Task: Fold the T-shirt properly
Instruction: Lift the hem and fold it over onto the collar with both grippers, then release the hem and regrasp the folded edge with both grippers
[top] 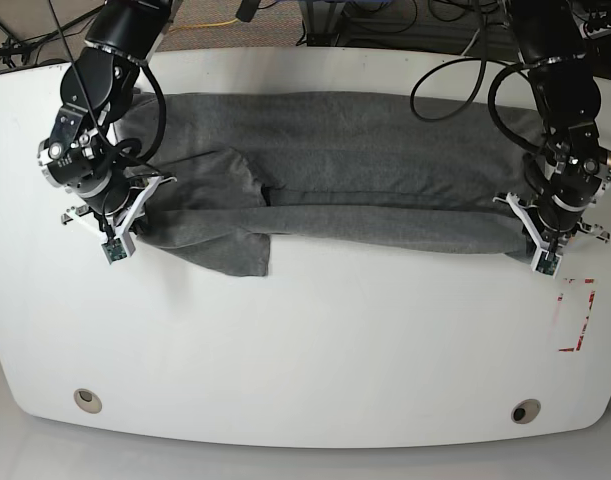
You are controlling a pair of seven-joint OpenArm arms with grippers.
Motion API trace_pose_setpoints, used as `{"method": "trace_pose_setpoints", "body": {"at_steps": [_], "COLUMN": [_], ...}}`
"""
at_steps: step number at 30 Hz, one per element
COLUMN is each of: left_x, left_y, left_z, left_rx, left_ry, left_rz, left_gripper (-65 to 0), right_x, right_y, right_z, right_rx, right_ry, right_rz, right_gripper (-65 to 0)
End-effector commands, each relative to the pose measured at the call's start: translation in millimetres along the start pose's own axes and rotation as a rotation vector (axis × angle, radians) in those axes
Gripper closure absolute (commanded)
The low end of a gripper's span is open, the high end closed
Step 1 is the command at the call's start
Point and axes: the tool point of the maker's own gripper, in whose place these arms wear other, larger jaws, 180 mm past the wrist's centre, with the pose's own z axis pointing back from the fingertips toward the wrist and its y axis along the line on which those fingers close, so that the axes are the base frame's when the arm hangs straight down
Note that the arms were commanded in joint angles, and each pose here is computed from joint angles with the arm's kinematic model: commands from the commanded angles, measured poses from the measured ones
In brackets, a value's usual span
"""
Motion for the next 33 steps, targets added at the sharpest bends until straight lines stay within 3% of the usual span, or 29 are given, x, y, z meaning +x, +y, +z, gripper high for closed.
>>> {"method": "trace_pose_setpoints", "body": {"at_steps": [1, 7, 12, 22, 25, 27, 30, 33], "left_x": [-8.2, -53.9, -87.9, -116.2, -122.6, -130.7, -138.2, -141.5], "left_y": [2.8, 4.9, 9.4, 1.2, -13.8, -20.5, -23.8, -24.8], "left_z": [9.8, 26.0, 41.3, 53.0, 53.1, 56.0, 59.0, 58.8], "left_rx": [0.015, 0.013, -0.013, -0.057, -0.1, -0.126, -0.139, -0.143], "left_ry": [0.006, 0.095, 0.167, 0.236, 0.255, 0.279, 0.296, 0.307], "left_rz": [-0.018, -0.007, -0.034, -0.071, -0.096, -0.121, -0.121, -0.118], "left_gripper": [-0.3, -0.3, -0.3, -1.3, -5.7, -15.6, -29.4, -39.3], "right_x": [7.0, -21.6, -45.0, -67.2, -72.5, -77.5, -72.9, -68.0], "right_y": [1.3, 13.5, 1.4, 3.8, 5.4, 6.1, -1.2, -6.9], "right_z": [13.3, 18.9, 29.1, 31.9, 32.8, 36.1, 44.9, 49.3], "right_rx": [-0.014, 0.011, -0.008, 0.003, 0.005, 0.003, -0.031, -0.053], "right_ry": [-0.047, 0.006, 0.024, 0.071, 0.084, 0.093, 0.075, 0.059], "right_rz": [0.024, 0.016, -0.065, -0.088, -0.091, -0.092, -0.086, -0.085], "right_gripper": [0.0, 0.0, 0.0, -0.5, -11.9, -27.6, -46.0, -56.4]}}
